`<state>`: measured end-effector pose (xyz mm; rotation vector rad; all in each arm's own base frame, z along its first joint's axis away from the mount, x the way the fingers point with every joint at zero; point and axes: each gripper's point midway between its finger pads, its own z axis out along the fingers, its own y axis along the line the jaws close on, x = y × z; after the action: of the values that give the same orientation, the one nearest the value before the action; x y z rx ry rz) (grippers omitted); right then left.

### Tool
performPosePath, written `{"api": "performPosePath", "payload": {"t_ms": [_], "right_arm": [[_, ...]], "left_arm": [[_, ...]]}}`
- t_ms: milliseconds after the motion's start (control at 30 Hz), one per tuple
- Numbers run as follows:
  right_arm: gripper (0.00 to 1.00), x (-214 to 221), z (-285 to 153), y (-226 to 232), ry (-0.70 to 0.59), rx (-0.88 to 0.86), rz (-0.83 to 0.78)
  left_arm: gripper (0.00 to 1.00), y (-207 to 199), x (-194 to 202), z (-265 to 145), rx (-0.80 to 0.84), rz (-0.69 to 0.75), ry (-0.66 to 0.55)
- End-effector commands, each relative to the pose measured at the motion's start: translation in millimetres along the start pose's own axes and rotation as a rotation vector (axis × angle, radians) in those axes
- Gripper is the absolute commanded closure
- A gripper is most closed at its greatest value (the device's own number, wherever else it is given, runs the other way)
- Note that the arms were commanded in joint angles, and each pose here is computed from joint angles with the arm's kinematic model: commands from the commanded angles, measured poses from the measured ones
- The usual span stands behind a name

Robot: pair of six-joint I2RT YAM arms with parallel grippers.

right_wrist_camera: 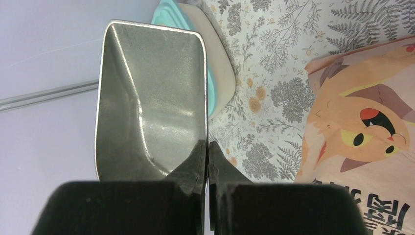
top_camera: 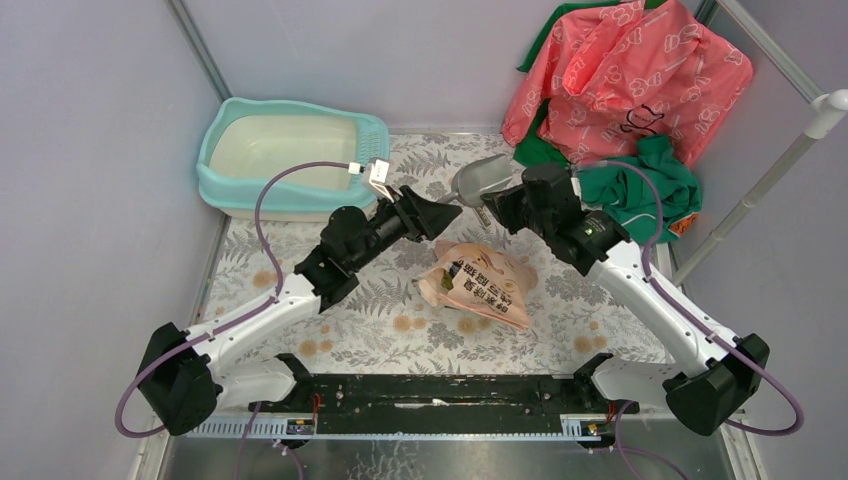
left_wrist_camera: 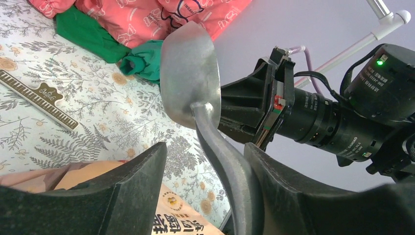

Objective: Fill the litter box with clean litter
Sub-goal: Pick up the spatula from the center of the board.

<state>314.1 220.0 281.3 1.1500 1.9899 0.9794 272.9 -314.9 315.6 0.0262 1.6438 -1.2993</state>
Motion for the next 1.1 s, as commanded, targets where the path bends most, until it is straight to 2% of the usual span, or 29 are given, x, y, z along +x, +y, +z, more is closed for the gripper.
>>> {"api": "performPosePath", "payload": {"t_ms": [0, 167, 233, 300, 467, 567, 633, 767, 900, 1000, 1067], "right_arm": [[1.00, -9, -10, 20, -0.034, -0.086, 0.042], [1.00, -9, -9, 15, -0.035, -0.080, 0.045], [1.00, -9, -7, 15, -0.037, -0.080, 0.047], [1.00, -9, -7, 15, -0.036, -0.078, 0.049], [1.00, -9, -7, 13, -0.039, -0.076, 0.050], [1.00, -9, -6, 12, -0.039, -0.076, 0.050], [1.00, -9, -6, 11, -0.039, -0.075, 0.049], [1.00, -11, -6, 9, -0.048, -0.071, 0.046], [1.00, -12, -7, 8, -0.055, -0.067, 0.044], [1.00, -13, -8, 7, -0.061, -0.068, 0.043], [1.00, -13, -7, 7, -0.059, -0.068, 0.044]], "left_arm": [[0.33, -5, -14, 1, -0.002, 0.010, -0.059], [0.25, -5, -16, 3, -0.005, -0.008, -0.071], [0.25, -6, -12, 5, -0.002, -0.011, -0.061], [0.31, -4, -9, 7, -0.011, -0.014, -0.057], [0.54, -2, -8, 9, -0.021, -0.013, -0.060], [0.59, -2, -8, 9, -0.024, -0.013, -0.062], [0.58, -3, -9, 8, -0.022, -0.012, -0.064], [0.50, 1, -15, 5, -0.049, -0.013, -0.095], [0.45, 2, -15, 5, -0.055, -0.014, -0.097], [0.45, 2, -16, 5, -0.056, -0.018, -0.103], [0.48, 2, -15, 6, -0.053, -0.019, -0.099]]}}
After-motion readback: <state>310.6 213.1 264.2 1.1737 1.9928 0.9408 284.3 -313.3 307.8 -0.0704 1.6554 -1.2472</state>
